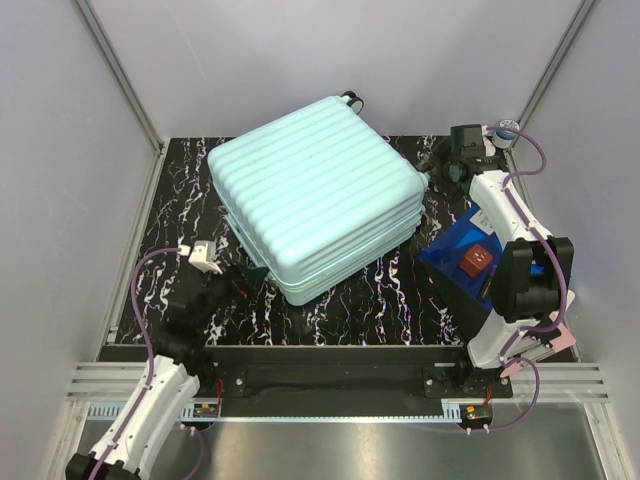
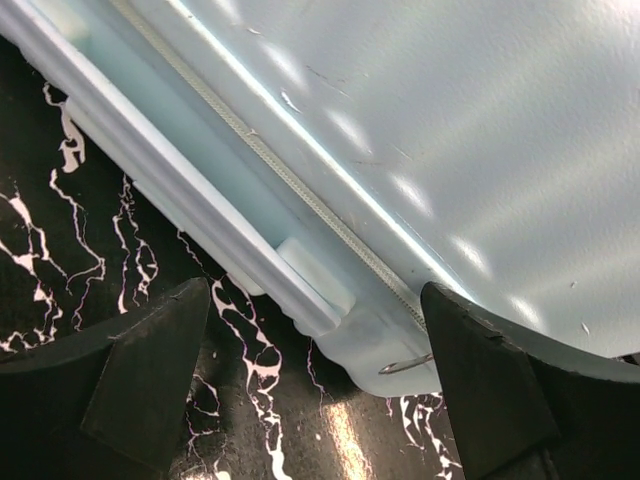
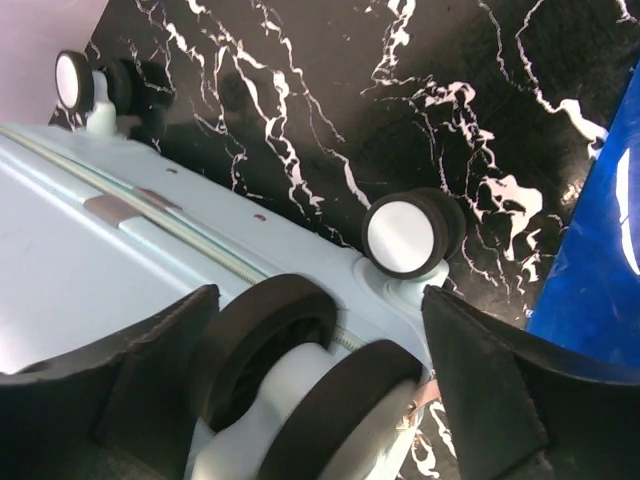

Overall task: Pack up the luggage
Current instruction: Zip the luggage at the center of the board.

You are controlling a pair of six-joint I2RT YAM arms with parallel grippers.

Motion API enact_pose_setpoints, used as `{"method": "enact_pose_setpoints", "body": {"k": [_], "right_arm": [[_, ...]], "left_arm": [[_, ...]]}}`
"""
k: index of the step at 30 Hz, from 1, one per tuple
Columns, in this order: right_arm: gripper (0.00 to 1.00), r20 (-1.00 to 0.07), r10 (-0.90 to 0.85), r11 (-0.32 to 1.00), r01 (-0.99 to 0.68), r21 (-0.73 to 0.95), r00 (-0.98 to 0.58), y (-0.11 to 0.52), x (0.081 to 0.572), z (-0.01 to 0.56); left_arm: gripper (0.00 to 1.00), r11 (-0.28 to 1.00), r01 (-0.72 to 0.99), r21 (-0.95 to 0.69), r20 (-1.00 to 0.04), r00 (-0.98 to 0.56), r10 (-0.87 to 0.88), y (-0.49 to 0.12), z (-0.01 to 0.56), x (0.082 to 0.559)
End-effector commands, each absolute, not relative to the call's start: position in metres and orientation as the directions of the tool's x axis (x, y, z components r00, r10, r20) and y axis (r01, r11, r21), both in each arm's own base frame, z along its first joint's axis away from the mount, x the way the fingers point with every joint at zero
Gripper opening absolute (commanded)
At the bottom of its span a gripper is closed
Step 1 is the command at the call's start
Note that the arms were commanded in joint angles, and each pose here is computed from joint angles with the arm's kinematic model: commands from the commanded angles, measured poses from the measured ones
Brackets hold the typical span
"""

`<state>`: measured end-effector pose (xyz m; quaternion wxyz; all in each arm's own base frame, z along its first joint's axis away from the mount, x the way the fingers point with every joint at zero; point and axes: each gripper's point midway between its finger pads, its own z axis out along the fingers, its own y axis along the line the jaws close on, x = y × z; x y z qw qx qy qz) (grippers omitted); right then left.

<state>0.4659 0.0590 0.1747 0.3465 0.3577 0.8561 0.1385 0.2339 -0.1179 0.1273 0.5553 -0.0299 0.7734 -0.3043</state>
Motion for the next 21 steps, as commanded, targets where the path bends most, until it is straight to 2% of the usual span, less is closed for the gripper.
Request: {"method": "enact_pose_setpoints", "body": {"k": [1, 4, 7, 13, 14, 15, 18, 21], "right_arm": [[0.79, -0.563, 0.668, 0.744, 0.465, 0.480, -0.487, 0.060, 0.471, 0.201], [0.57, -0.585, 0.642, 0.766, 0.453, 0.456, -0.496, 0.057, 0.469, 0.201], [0.46, -0.599, 0.630, 0.775, 0.450, 0.444, -0.494, 0.054, 0.469, 0.203], [0.38, -0.604, 0.614, 0.789, 0.429, 0.441, -0.508, 0.056, 0.474, 0.204], [0.33, -0.603, 0.610, 0.792, 0.422, 0.442, -0.514, 0.058, 0.476, 0.204], [0.21, -0.603, 0.605, 0.796, 0.415, 0.440, -0.520, 0.059, 0.477, 0.203], [0.00, -0.592, 0.587, 0.809, 0.376, 0.451, -0.552, 0.067, 0.482, 0.202], [0.00, -0.589, 0.570, 0.818, 0.332, 0.469, -0.573, 0.075, 0.489, 0.206]], "left_arm": [[0.91, 0.797, 0.413, -0.441, -0.889, -0.324, -0.324, -0.132, 0.136, 0.233], [0.91, 0.787, 0.469, -0.401, -0.910, -0.304, -0.282, -0.138, 0.132, 0.228], [0.90, 0.771, 0.495, -0.399, -0.912, -0.304, -0.277, -0.142, 0.134, 0.225], [0.89, 0.780, 0.457, -0.427, -0.897, -0.321, -0.303, -0.137, 0.129, 0.220], [0.89, 0.782, 0.457, -0.424, -0.901, -0.299, -0.314, -0.135, 0.133, 0.220], [0.89, 0.784, 0.450, -0.428, -0.899, -0.304, -0.316, -0.134, 0.132, 0.218], [0.89, 0.782, 0.447, -0.434, -0.896, -0.301, -0.326, -0.132, 0.133, 0.215], [0.89, 0.776, 0.450, -0.442, -0.892, -0.311, -0.329, -0.133, 0.132, 0.211]]}}
